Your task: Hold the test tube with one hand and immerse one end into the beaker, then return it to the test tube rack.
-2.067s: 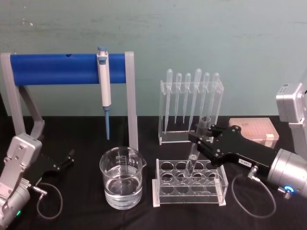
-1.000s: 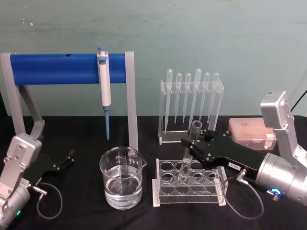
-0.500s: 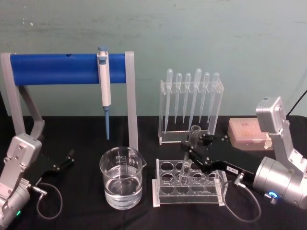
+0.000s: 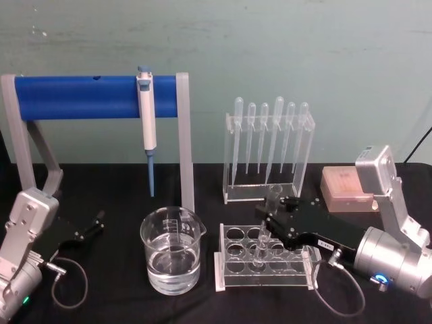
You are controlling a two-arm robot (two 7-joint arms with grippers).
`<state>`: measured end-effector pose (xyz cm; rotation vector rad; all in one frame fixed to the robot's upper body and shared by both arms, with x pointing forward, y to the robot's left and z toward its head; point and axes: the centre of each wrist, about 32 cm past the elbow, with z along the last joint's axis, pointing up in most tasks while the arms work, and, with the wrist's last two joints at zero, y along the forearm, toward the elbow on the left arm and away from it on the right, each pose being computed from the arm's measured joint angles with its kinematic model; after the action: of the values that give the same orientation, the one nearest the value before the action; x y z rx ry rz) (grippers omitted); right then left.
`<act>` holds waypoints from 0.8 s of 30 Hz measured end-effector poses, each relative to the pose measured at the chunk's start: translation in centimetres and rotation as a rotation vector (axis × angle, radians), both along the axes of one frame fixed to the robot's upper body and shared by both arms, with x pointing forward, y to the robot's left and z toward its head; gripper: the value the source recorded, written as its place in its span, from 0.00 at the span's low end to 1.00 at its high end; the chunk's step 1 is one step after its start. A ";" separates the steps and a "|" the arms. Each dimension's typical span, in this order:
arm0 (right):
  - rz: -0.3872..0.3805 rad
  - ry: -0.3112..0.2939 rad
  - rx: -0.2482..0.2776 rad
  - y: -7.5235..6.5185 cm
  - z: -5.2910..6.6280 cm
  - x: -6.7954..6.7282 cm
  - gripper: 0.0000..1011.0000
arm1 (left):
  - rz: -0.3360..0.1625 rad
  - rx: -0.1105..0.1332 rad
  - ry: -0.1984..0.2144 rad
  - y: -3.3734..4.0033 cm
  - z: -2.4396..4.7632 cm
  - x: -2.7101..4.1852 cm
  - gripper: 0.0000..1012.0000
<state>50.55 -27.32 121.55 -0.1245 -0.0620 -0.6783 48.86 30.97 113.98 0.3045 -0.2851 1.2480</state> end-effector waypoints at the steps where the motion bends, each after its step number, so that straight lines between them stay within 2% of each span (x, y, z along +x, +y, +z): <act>1: 0.000 0.001 0.000 0.0 -0.1 0.0 0.23 | 0.000 0.000 0.000 0.00 0.00 0.00 0.99; 24: 0.012 0.015 0.010 0.2 -1.4 0.9 0.23 | 0.000 0.000 0.000 0.00 0.00 0.00 0.99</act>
<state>51.43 -27.14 120.10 -0.1200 -0.0448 -0.6657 48.86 30.96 113.97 0.3045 -0.2850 1.2479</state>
